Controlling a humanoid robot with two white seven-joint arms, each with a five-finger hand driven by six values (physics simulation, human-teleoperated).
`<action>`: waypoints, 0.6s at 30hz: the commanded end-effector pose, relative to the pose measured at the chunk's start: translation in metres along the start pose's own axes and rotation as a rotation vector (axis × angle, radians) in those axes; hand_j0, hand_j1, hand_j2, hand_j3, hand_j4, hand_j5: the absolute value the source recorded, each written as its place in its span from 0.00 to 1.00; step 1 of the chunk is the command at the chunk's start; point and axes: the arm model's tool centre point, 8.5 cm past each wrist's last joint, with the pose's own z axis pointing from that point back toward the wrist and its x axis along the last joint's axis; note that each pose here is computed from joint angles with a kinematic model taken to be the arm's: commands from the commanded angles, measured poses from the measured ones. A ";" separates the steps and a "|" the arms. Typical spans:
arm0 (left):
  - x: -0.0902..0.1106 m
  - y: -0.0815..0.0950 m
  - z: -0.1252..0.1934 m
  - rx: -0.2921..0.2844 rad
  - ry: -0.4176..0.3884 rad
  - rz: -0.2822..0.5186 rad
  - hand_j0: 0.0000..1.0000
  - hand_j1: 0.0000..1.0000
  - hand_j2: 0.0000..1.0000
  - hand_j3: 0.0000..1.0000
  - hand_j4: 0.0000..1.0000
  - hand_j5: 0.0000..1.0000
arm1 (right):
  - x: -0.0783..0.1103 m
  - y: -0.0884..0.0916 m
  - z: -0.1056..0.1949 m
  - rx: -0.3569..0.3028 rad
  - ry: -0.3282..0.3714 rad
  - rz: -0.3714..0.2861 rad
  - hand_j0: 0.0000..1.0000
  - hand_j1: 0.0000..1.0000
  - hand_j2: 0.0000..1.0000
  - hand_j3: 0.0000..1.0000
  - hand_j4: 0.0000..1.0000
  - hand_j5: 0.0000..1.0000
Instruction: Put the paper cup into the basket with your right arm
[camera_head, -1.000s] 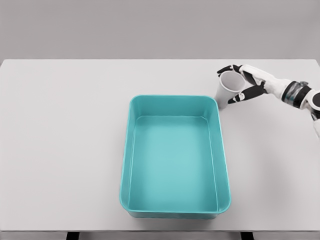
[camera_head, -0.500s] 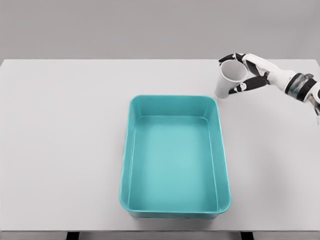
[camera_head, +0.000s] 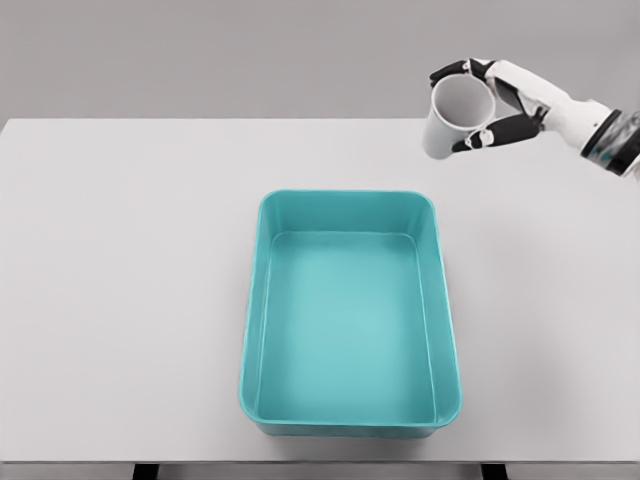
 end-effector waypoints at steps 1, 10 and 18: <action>-0.001 0.000 0.000 0.000 0.001 0.001 1.00 1.00 1.00 1.00 1.00 1.00 | 0.015 -0.008 0.001 -0.015 -0.038 0.020 0.76 0.76 0.76 0.76 0.76 0.76; -0.001 0.000 0.000 0.000 0.001 0.001 1.00 1.00 1.00 1.00 1.00 1.00 | 0.062 0.021 -0.009 0.072 -0.174 0.092 0.76 0.76 0.76 0.76 0.76 0.76; -0.001 0.000 0.000 0.000 0.001 0.001 1.00 1.00 1.00 1.00 1.00 1.00 | 0.081 0.042 -0.004 0.133 -0.225 0.133 0.76 0.76 0.76 0.76 0.76 0.76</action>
